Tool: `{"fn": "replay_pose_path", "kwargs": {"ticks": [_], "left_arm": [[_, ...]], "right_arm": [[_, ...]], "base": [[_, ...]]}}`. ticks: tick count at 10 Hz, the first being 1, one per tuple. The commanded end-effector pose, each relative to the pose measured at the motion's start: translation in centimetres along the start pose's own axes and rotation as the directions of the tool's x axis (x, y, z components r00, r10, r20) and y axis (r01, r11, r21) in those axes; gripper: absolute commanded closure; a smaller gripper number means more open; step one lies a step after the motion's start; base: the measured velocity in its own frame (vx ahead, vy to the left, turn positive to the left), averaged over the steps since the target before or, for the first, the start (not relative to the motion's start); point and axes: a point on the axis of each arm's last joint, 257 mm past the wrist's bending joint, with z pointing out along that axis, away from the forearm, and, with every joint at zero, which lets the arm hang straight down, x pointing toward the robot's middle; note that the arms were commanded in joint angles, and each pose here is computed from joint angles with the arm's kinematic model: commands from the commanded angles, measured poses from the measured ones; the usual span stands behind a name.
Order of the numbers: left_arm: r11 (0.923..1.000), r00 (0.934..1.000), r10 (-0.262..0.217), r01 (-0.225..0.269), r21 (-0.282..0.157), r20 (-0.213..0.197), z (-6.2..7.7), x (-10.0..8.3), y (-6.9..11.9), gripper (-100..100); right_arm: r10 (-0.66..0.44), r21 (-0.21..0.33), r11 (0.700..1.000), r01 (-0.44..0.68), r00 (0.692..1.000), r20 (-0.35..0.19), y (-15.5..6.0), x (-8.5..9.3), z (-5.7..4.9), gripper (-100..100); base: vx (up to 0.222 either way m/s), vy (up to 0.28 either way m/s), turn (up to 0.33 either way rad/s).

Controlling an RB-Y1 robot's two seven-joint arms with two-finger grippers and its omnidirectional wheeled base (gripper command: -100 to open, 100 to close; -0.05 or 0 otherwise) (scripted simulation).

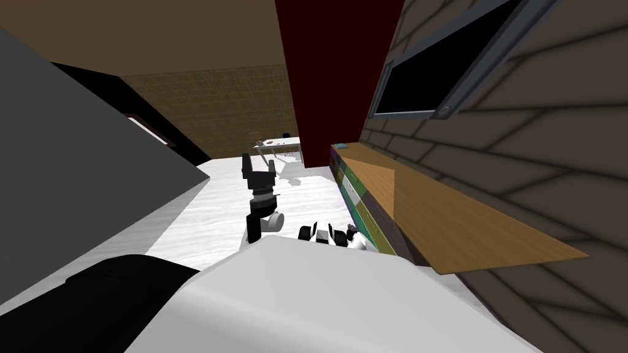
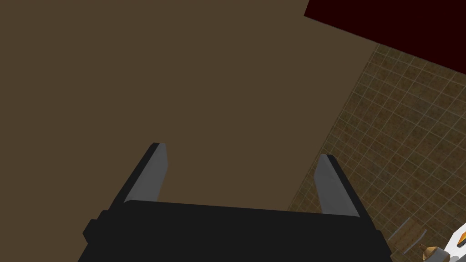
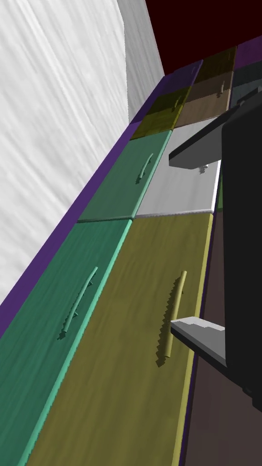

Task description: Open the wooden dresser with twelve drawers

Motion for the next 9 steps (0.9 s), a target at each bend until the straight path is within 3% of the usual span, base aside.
{"fn": "replay_pose_path", "kwargs": {"ticks": [1, 2, 3, 6, 8, 9], "left_arm": [[1.0, 1.0, 0.0, 0.0, 0.0, 0.0, 0.0, 0.0, 0.0, 0], [1.0, 1.0, 0.0, 0.0, 0.0, 0.0, 0.0, 0.0, 0.0, 0], [1.0, 1.0, 0.0, 0.0, 0.0, 0.0, 0.0, 0.0, 0.0, 0], [1.0, 1.0, 0.0, 0.0, 0.0, 0.0, 0.0, 0.0, 0.0, 0], [1.0, 1.0, 0.0, 0.0, 0.0, 0.0, 0.0, 0.0, 0.0, 0], [1.0, 1.0, 0.0, 0.0, 0.0, 0.0, 0.0, 0.0, 0.0, 0]], "right_arm": [[-0.04, 0.076, 0.996, 0.04, 0.999, -0.009, -2.5, 0.7, 0.6, -100], [-0.094, 0.132, 0.987, 0.093, 0.996, -0.001, -3.9, 0.5, 0.7, -100], [-0.101, 0.156, 0.983, 0.102, 0.995, -0.011, -4.9, 1.0, 0.9, -100], [-0.227, 0.295, 0.928, 0.227, 0.973, -0.034, -10.0, 1.5, 1.2, -100], [-0.229, 0.333, 0.915, 0.229, 0.973, -0.041, -11.1, 1.5, 0.9, -100], [-0.283, 0.39, 0.877, 0.28, 0.958, -0.05, -13.2, 1.2, 0.8, -100]], "base": [[0.033, 0.014, -0.017], [0.049, 0.039, 0.134], [0.054, 0.03, 0.07], [0.077, 0.025, 0.096], [0.055, 0.021, 0.016], [0.055, 0.04, 0.092]]}}
